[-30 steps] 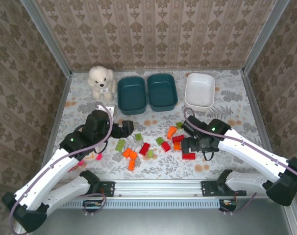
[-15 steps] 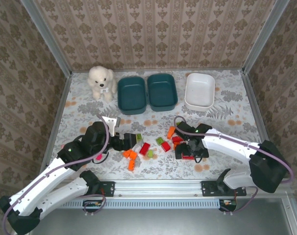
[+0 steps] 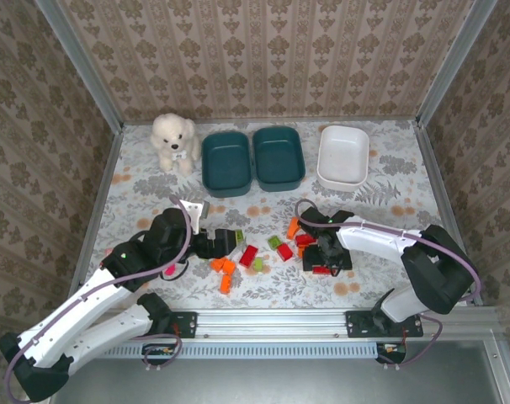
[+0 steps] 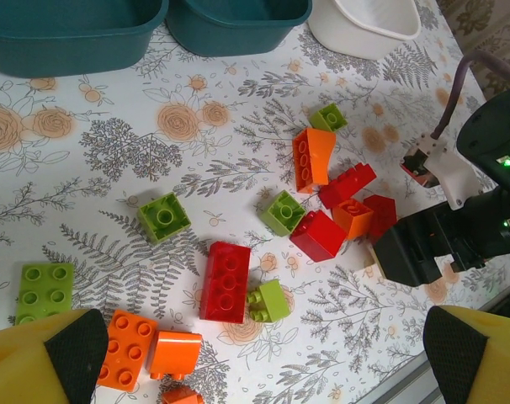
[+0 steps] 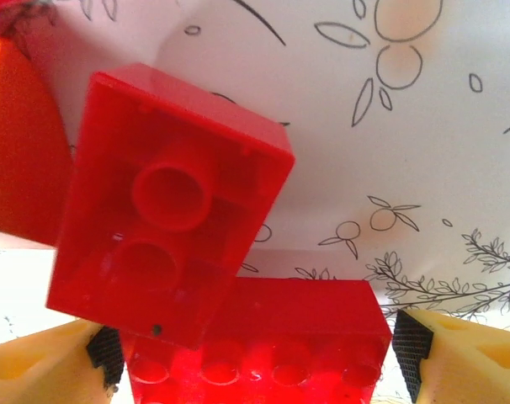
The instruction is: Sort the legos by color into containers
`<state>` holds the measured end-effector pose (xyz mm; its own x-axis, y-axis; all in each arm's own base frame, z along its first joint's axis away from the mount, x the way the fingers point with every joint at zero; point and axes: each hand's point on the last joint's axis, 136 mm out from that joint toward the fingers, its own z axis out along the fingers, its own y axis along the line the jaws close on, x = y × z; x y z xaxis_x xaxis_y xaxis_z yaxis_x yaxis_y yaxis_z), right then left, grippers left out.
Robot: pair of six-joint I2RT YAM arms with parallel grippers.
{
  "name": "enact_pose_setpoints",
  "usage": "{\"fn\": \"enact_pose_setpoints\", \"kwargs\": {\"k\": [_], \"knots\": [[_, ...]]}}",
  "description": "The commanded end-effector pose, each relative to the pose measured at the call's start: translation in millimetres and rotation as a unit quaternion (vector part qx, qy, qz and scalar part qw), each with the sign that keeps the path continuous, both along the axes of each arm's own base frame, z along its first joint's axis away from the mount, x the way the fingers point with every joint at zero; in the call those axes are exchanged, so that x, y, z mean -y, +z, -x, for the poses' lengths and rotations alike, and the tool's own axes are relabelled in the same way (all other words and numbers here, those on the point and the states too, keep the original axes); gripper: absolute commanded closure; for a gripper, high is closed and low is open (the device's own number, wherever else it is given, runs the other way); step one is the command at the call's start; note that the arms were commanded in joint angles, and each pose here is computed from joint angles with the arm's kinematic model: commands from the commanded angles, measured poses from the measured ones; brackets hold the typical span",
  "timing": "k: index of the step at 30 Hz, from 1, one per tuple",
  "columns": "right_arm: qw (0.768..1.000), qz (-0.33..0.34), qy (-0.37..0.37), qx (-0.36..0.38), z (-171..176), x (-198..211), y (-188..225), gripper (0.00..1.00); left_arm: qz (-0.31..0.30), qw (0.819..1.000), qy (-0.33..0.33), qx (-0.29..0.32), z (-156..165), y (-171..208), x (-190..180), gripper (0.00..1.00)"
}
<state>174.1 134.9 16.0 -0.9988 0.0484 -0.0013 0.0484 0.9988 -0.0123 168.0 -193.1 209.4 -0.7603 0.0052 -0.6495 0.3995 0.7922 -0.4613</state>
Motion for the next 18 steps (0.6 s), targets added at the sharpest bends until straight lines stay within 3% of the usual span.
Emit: {"fn": "enact_pose_setpoints", "kwargs": {"k": [1,11,18], "knots": [[1.000,0.009,-0.014,-0.009,5,5,-5,0.18,0.015,1.000,-0.003,0.002,1,5,4,0.00],[1.000,0.019,-0.017,0.014,7,15,15,0.33,0.018,1.000,-0.001,0.000,1,6,4,0.00],[0.994,-0.011,-0.021,0.110,-5,23,112,0.35,0.036,0.999,0.010,0.020,-8,28,10,0.00]]}}
